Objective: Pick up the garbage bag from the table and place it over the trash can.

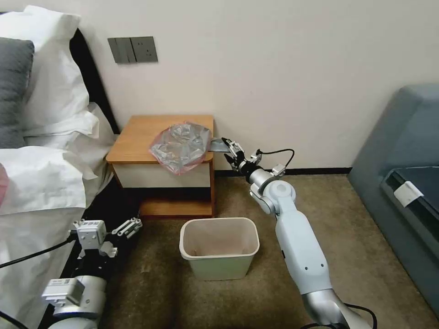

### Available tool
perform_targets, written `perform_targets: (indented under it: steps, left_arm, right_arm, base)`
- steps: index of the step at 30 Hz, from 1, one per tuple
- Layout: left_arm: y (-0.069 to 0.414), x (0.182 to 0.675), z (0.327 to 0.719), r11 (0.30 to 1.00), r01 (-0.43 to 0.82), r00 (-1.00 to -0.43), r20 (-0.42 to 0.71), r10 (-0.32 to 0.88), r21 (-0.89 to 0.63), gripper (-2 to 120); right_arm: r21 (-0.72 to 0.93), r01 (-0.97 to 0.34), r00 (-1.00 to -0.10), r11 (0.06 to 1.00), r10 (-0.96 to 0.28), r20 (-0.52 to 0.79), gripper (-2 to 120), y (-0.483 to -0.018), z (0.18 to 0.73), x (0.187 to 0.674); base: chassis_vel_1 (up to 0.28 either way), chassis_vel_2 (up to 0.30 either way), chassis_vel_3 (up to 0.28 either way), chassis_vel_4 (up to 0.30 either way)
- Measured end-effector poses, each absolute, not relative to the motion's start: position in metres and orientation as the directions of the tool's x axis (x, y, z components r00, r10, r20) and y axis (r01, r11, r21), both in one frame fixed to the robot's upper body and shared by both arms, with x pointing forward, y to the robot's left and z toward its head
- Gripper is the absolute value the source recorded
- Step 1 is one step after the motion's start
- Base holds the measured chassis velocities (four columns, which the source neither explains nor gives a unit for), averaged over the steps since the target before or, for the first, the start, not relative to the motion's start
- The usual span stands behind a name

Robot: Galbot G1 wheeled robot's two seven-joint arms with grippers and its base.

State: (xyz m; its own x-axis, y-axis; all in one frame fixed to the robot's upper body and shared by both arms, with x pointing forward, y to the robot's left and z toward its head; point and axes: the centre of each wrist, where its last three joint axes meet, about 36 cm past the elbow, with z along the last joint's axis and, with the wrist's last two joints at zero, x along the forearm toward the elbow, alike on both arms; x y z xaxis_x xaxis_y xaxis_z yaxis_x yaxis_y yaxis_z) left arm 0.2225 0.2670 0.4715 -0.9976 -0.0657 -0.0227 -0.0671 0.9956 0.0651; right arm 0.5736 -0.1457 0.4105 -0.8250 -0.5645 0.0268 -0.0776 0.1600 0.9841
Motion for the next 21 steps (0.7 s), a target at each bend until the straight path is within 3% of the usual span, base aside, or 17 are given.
perform_targets:
  steps: [3, 4, 6, 10, 15, 18, 21]
  left_arm:
    - [0.267, 0.223, 0.47, 0.996, -0.068, -0.998, -0.021, -0.067, 0.066, 100]
    - [0.268, 0.223, 0.467, 0.995, -0.065, -0.998, -0.018, -0.064, 0.075, 100]
    - [0.268, 0.223, 0.466, 0.995, -0.064, -0.998, -0.018, -0.063, 0.076, 100]
    - [0.268, 0.223, 0.464, 0.995, -0.056, -0.998, -0.012, -0.055, 0.087, 100]
    - [0.269, 0.224, 0.459, 0.994, -0.057, -0.998, -0.006, -0.056, 0.09, 100]
    - [0.269, 0.225, 0.456, 0.994, -0.055, -0.998, -0.001, -0.056, 0.091, 100]
    - [0.269, 0.225, 0.453, 0.994, -0.056, -0.998, 0.001, -0.056, 0.093, 100]
  right_arm:
    - [0.981, -0.085, -0.823, 0.173, -0.567, 0.029, 58, -0.144, 0.412, 0.575]
    - [0.973, -0.104, -0.82, 0.204, -0.571, 0.032, 47, -0.142, 0.413, 0.578]
    - [0.972, -0.106, -0.82, 0.209, -0.572, 0.033, 46, -0.142, 0.414, 0.579]
    - [0.965, -0.127, -0.82, 0.231, -0.571, 0.03, 25, -0.137, 0.417, 0.583]
    - [0.957, -0.134, -0.826, 0.258, -0.563, 0.036, 8, -0.135, 0.417, 0.581]
    - [0.944, -0.143, -0.829, 0.297, -0.557, 0.05, 0, -0.137, 0.415, 0.572]
    - [0.935, -0.156, -0.828, 0.319, -0.558, 0.052, 0, -0.137, 0.417, 0.555]
  base:
    - [0.0, 0.0, 0.0, 0.0]
    - [0.0, 0.0, 0.0, 0.0]
    - [0.0, 0.0, 0.0, 0.0]
    - [0.0, 0.0, 0.0, 0.0]
    - [0.0, 0.0, 0.0, 0.0]
    - [0.0, 0.0, 0.0, 0.0]
    - [0.0, 0.0, 0.0, 0.0]
